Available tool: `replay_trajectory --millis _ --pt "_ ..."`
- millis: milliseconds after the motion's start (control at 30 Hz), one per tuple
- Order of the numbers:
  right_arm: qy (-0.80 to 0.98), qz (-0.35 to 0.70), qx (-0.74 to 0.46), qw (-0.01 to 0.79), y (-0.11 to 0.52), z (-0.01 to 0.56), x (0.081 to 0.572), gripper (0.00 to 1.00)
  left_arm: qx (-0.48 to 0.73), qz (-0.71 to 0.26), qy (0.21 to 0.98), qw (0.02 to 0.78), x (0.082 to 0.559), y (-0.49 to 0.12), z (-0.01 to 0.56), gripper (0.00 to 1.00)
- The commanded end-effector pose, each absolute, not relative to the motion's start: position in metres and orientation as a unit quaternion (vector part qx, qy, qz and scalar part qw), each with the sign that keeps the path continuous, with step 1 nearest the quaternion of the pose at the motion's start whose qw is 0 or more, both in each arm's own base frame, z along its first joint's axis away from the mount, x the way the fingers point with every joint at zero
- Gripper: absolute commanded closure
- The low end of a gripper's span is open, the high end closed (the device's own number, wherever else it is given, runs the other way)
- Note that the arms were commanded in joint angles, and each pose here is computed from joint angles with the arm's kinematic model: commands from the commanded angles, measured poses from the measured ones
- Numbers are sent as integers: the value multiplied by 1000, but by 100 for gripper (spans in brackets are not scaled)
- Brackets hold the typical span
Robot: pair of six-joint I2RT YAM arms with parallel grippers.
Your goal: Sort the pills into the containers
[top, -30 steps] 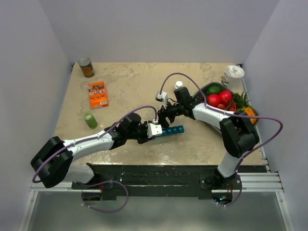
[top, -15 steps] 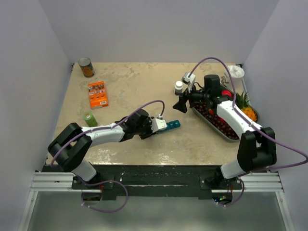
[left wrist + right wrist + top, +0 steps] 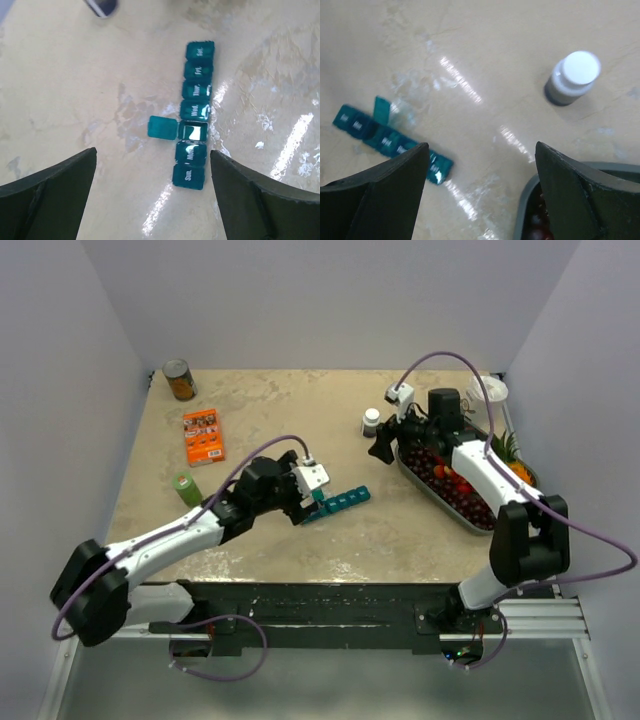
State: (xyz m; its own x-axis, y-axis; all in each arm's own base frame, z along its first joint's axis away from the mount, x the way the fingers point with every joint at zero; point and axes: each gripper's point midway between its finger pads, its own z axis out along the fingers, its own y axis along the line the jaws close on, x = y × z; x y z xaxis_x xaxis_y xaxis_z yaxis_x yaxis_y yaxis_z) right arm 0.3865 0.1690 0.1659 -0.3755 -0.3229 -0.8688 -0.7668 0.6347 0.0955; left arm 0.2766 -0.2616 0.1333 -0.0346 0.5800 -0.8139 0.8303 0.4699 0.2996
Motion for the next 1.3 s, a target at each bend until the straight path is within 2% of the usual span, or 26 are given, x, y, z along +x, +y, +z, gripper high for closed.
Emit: replay_trajectory --millis 0,33,133,300,500,867,1067,1167,1267 --pt "830 173 -280 451 149 182 446 11 367 -168 746 530 283 -229 173 1" --pt "839 148 -267 450 145 185 470 9 347 -165 752 535 285 -220 177 1" --pt "866 118 -264 409 146 169 493 4 315 -137 766 544 283 -198 179 1" --pt "874 76 -282 388 162 151 510 5 293 -85 778 550 284 -173 180 1" --pt "883 46 -279 374 168 136 530 14 296 -73 780 547 285 -170 178 1" --pt "889 38 -276 362 168 118 539 18 310 -80 784 532 284 -175 172 1" --pt "889 50 -281 360 176 115 545 23 309 -77 784 533 284 -173 173 1" --pt "888 52 -283 358 178 114 546 28 309 -75 785 532 285 -173 172 1" --pt "889 51 -284 356 178 113 546 38 309 -76 786 531 284 -173 171 1"
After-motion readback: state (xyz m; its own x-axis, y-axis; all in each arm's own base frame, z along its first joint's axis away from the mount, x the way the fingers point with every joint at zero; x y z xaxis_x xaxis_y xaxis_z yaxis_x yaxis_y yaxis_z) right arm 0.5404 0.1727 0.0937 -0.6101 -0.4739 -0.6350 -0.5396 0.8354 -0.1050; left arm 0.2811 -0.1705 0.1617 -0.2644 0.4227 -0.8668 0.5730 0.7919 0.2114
